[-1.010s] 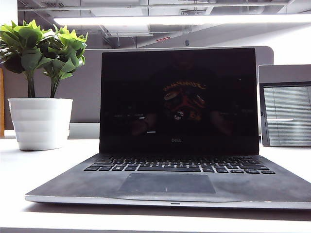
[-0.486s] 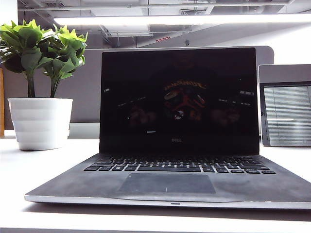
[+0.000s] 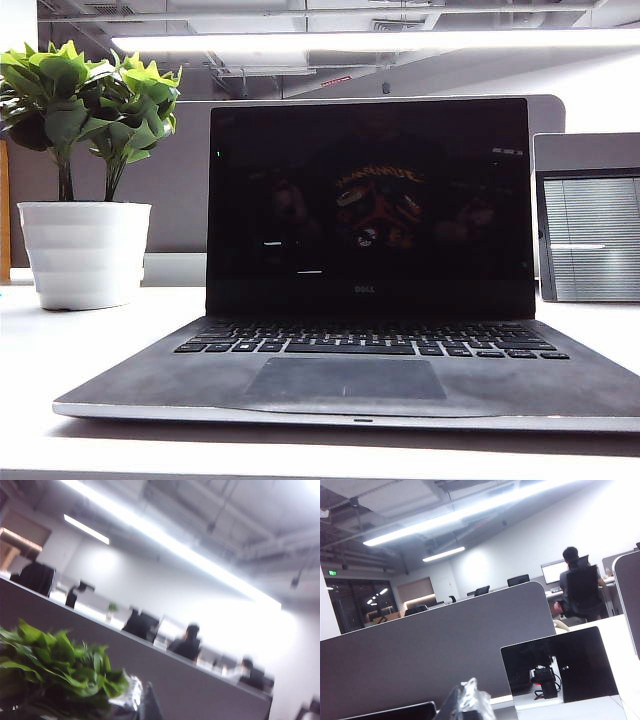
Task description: Close the laptop lid.
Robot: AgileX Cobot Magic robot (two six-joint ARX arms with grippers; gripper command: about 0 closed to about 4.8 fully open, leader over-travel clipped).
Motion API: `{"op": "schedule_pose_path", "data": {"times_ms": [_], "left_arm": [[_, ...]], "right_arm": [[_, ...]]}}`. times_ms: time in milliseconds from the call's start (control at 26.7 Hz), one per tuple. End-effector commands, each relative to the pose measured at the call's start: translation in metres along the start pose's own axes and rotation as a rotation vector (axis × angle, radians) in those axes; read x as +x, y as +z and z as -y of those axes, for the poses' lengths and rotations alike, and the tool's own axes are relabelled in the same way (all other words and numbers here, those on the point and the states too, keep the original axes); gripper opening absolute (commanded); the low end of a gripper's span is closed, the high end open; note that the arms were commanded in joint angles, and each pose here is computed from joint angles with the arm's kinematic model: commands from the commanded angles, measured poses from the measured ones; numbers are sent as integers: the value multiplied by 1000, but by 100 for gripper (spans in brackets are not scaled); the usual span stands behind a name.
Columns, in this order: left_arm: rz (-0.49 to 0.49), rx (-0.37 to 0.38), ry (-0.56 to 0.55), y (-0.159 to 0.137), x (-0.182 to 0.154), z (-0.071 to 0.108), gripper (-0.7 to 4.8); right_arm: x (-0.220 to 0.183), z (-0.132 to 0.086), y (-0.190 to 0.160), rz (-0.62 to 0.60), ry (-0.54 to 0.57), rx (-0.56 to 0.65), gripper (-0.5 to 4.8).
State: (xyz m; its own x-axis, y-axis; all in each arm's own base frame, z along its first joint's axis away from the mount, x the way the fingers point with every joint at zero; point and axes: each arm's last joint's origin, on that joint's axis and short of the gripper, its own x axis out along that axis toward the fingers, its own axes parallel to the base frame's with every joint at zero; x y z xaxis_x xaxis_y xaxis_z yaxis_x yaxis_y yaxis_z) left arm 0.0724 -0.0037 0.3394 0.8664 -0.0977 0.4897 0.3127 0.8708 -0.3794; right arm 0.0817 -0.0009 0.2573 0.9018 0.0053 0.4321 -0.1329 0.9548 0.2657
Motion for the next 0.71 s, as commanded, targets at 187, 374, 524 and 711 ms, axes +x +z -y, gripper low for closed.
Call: {"op": "schedule_pose_path", "data": {"times_ms": [187, 374, 524, 711], "left_arm": [[-298, 23, -127, -17, 107, -11, -5], [-493, 0, -223, -69, 175, -41, -5], [-588, -25, -308, -104, 195, -58, -5], [-765, -85, -465, -155, 206, -82, -5]], "right_arm": [[59, -5, 17, -85, 7, -27, 0], [129, -8, 13, -223, 163, -57, 0], [168, -6, 1, -311, 251, -94, 0], [208, 2, -26, -456, 365, -84, -1]]}}
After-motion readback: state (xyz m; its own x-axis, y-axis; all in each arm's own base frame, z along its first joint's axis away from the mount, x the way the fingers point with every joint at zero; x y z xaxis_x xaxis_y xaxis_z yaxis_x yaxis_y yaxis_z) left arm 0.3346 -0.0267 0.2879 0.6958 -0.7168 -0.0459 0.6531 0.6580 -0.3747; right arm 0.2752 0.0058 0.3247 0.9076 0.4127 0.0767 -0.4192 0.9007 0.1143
